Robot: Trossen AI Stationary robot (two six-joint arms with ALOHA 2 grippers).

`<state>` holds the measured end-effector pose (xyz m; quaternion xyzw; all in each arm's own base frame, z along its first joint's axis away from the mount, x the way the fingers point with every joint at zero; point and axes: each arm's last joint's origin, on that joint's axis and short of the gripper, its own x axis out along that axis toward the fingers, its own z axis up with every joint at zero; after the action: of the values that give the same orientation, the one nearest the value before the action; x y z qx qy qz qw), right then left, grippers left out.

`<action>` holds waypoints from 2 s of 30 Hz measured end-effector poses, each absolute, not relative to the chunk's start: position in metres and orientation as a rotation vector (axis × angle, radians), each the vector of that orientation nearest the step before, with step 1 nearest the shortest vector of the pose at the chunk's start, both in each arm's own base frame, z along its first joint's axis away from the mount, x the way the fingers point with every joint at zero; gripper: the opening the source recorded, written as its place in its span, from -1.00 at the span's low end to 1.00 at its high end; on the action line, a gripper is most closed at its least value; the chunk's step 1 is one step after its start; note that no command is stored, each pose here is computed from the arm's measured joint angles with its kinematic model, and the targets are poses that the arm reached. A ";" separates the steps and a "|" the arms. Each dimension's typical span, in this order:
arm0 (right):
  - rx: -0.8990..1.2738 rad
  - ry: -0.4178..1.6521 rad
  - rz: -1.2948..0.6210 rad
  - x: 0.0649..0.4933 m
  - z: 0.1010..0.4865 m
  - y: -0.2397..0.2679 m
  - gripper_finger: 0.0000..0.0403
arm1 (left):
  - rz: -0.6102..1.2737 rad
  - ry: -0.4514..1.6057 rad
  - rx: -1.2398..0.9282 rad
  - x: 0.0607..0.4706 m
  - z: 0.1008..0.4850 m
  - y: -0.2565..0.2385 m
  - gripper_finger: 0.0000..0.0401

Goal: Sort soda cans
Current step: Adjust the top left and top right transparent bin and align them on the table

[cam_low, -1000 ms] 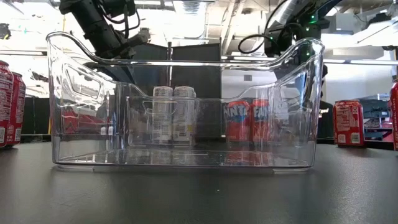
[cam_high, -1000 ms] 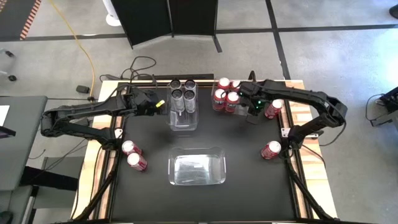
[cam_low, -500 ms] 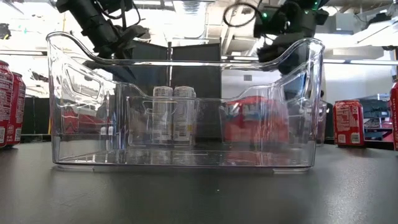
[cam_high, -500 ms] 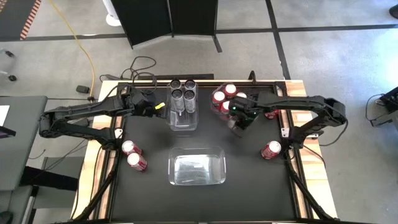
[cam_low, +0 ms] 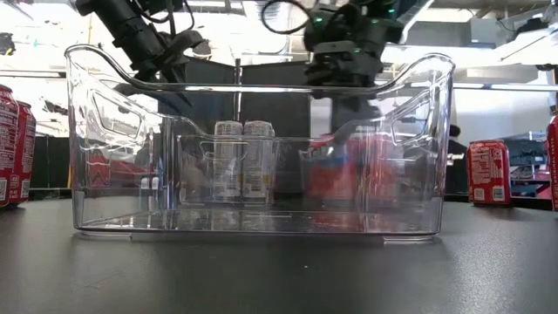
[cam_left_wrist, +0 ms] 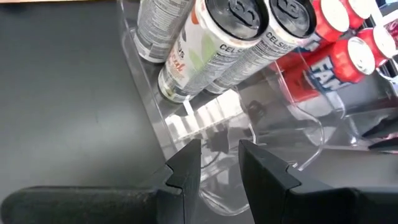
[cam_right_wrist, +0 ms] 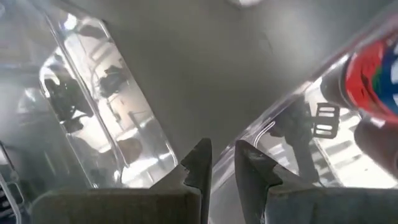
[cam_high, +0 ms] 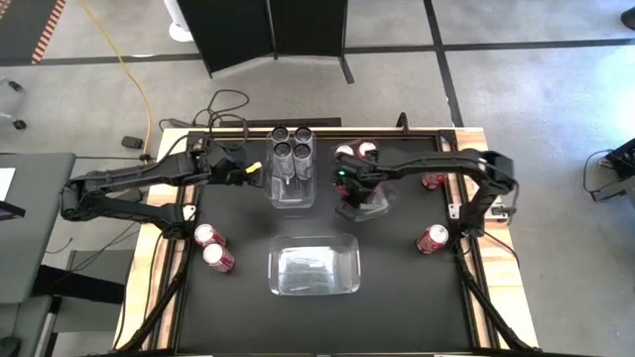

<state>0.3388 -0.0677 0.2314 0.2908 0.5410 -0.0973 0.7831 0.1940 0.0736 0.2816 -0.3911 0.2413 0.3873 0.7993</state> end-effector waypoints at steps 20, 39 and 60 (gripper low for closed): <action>0.535 1.086 -0.191 0.369 0.271 -0.096 -0.48 | 0.789 0.530 -0.845 0.198 0.282 0.064 -0.48; 0.693 0.917 -0.322 0.325 0.352 -0.090 -0.29 | 0.646 0.442 -0.689 0.167 0.310 0.047 -0.66; 0.943 0.823 -0.741 0.220 0.306 -0.036 -0.95 | 0.484 0.564 -0.548 0.163 0.308 0.019 -1.00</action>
<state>0.2198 -0.0359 0.3065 0.4311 0.3760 -0.3388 0.7470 0.1633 0.0194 0.3077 -0.2643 0.2723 0.2336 0.8952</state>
